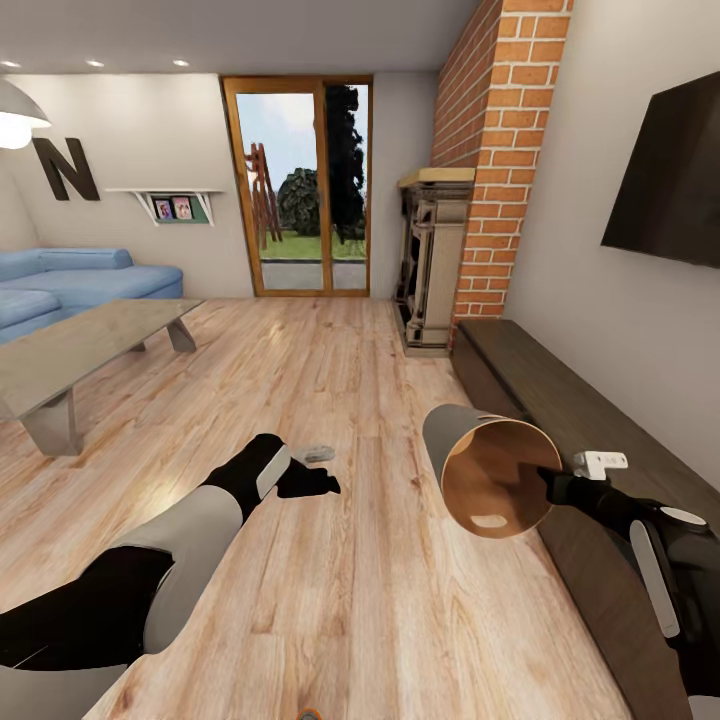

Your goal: Put the three can of soda from the living room inside the tash can in the kitchen.

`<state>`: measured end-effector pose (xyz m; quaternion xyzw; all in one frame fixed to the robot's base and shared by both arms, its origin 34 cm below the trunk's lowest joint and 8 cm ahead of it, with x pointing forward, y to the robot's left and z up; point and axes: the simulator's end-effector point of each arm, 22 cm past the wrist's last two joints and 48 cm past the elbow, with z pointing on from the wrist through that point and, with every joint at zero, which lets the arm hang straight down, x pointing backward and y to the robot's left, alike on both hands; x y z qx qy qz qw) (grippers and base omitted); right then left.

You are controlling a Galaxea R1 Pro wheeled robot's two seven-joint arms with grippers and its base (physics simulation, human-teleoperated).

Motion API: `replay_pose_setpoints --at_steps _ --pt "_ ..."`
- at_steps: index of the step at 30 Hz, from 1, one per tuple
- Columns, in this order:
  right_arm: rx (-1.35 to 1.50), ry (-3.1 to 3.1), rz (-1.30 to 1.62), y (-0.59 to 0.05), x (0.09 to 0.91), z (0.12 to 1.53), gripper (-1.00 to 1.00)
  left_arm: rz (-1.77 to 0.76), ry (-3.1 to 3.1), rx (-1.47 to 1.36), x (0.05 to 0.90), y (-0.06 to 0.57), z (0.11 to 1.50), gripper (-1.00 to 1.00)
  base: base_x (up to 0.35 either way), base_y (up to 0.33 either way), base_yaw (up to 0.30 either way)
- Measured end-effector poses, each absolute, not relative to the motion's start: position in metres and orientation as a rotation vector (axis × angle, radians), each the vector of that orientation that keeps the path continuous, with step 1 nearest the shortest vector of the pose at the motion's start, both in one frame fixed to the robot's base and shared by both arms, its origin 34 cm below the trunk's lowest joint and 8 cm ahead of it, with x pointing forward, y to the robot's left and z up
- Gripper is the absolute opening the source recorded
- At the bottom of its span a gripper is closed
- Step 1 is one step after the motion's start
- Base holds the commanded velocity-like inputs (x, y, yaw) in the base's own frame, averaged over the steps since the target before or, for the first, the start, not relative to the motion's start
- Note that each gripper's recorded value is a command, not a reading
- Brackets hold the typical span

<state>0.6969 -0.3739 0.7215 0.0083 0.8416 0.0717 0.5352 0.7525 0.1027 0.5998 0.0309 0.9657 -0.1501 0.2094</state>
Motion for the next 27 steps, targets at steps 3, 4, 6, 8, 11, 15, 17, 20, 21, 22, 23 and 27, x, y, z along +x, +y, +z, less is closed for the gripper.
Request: replay_pose_setpoints --at_steps 3,4,6,8,11,15,17,20,21,22,23,27 --pt "0.020 2.004 0.174 -0.373 0.697 0.722 -1.00 -0.417 2.686 0.086 0.753 0.103 0.600 1.00 0.000 0.000 0.000" --pt "0.020 2.004 0.173 -0.373 0.697 0.722 -1.00 -0.417 2.685 0.086 0.753 0.103 0.600 1.00 0.000 0.000 0.000" --pt "0.019 2.004 0.172 -0.374 0.697 0.722 -1.00 -0.416 2.685 0.086 0.753 0.103 0.600 1.00 0.000 0.000 0.000" --pt "0.019 2.005 0.172 -0.374 0.697 0.722 -1.00 -0.416 2.685 0.085 0.753 0.103 0.600 1.00 0.000 0.000 0.000" --pt "0.020 2.004 0.173 -0.374 0.697 0.722 -1.00 -0.416 2.685 0.085 0.753 0.103 0.600 1.00 0.000 0.000 0.000" --pt "0.019 2.004 0.172 -0.374 0.697 0.722 -1.00 -0.413 2.684 0.084 0.754 0.105 0.600 1.00 0.000 0.000 0.000" --pt "0.019 2.005 0.172 -0.374 0.697 0.722 -1.00 -0.413 2.685 0.082 0.754 0.106 0.600 1.00 0.000 0.000 0.000" --pt "0.018 2.005 0.173 -0.374 0.697 0.722 -1.00 -0.418 2.686 0.078 0.753 0.107 0.600 1.00 0.000 0.000 0.000" --pt "0.018 2.004 0.174 -0.374 0.697 0.722 -1.00 -0.419 2.687 0.075 0.754 0.109 0.600 1.00 0.000 0.000 0.000" --pt "0.018 2.004 0.174 -0.373 0.697 0.722 -1.00 -0.419 2.688 0.067 0.755 0.118 0.599 1.00 0.000 0.000 0.000" --pt "0.018 2.004 0.175 -0.373 0.697 0.722 -1.00 -0.422 2.689 0.059 0.755 0.124 0.598 1.00 0.000 0.000 0.000" --pt "0.018 2.007 0.176 -0.373 0.697 0.720 -1.00 -0.423 2.699 0.031 0.755 0.153 0.594 1.00 0.000 0.000 0.000"
